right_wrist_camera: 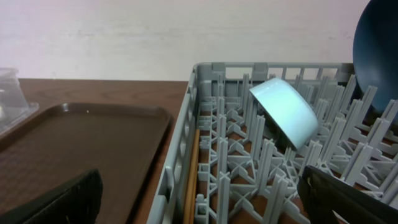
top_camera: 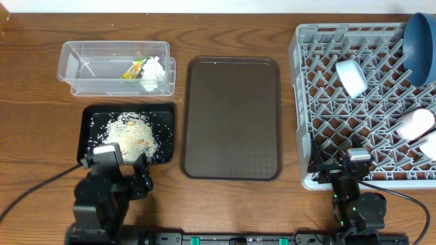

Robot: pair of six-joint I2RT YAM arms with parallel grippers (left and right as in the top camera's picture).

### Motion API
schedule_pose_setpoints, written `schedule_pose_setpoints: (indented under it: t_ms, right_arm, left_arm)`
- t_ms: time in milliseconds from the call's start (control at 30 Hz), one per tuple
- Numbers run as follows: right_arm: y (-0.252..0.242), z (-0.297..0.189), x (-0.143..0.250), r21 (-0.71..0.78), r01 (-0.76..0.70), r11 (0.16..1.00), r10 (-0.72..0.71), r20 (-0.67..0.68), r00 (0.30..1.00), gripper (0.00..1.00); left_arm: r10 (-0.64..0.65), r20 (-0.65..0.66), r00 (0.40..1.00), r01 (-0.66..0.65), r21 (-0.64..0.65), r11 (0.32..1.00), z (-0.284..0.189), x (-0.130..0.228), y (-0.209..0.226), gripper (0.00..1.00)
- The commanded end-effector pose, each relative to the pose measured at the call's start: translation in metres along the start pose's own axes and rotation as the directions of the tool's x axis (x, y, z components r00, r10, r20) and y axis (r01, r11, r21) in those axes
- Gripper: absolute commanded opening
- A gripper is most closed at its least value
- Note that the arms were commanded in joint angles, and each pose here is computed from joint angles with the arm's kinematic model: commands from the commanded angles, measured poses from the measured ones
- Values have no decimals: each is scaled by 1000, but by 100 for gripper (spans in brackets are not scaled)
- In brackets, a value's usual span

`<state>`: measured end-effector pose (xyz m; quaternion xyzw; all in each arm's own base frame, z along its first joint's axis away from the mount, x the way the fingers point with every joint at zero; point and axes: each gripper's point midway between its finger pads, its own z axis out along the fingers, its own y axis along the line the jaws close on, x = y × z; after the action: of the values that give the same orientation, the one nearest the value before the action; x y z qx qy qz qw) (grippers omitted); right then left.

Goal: Sort waste into correct bins and load items into the dishwasher rack

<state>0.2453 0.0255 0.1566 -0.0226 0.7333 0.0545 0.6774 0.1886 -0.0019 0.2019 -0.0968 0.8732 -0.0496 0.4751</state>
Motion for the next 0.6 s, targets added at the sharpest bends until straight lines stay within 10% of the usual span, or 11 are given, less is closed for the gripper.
schedule_pose_setpoints:
  t_ms: [0,567]
  right_arm:
    - [-4,0,0,19,3,1000,-3,3,1000,99]
    - [-4,0,0,19,3,1000,-4,3,1000,99]
  left_arm:
    - [-6,54,999,6,-13,1000,13,14,8,77]
    - [-39,385,922,12,72,997,62,10,6,77]
